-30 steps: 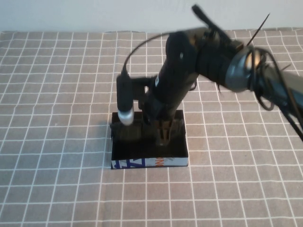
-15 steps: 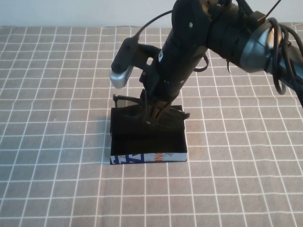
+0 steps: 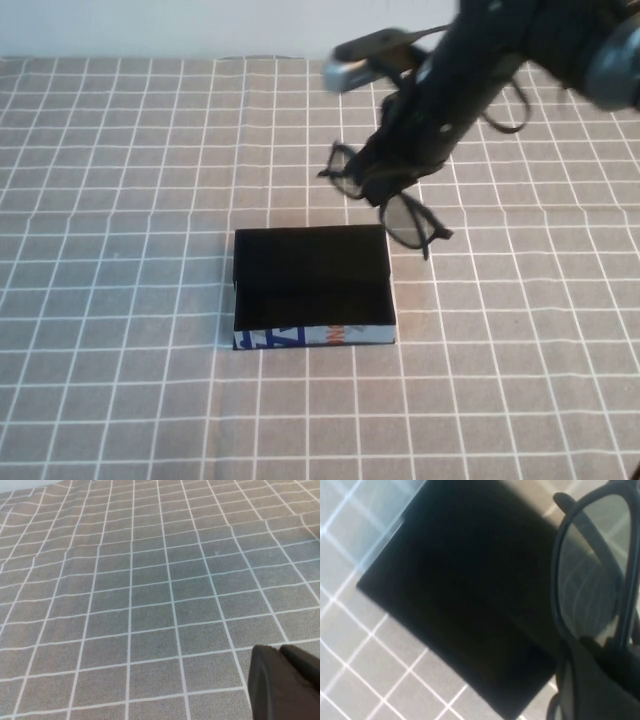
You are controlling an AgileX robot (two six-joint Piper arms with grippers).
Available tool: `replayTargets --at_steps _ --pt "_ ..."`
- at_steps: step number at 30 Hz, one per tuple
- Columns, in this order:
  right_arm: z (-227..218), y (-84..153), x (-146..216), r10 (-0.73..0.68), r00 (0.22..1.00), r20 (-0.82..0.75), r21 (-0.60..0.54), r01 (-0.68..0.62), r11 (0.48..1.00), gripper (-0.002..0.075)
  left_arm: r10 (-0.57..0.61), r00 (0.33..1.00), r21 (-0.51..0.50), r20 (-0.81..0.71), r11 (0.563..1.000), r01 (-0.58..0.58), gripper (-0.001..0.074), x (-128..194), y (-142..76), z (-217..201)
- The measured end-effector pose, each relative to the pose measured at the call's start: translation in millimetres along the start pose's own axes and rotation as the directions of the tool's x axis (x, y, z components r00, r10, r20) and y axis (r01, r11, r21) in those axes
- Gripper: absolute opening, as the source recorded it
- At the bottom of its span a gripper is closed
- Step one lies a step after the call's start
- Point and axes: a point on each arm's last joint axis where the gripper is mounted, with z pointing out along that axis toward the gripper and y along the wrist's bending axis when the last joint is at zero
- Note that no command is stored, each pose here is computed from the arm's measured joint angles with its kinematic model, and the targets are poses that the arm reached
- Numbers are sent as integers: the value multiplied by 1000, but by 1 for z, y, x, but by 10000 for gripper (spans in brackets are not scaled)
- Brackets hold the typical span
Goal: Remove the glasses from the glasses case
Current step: Pick up the glasses from the glasses case, then place the glasses on the table
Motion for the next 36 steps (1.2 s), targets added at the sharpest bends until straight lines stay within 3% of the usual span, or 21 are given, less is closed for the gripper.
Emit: replayTargets --at_steps 20,28,36 --pt "-44 -98 24 297 951 88 74 -304 950 57 0 1000 0 0 1000 0 -4 0 0 0" --pt "-39 -90 54 340 940 1 71 -339 938 57 0 1000 0 0 1000 0 -4 0 0 0" --pt "-39 -69 97 445 892 84 45 -449 892 57 0 1000 0 0 1000 0 -4 0 0 0"
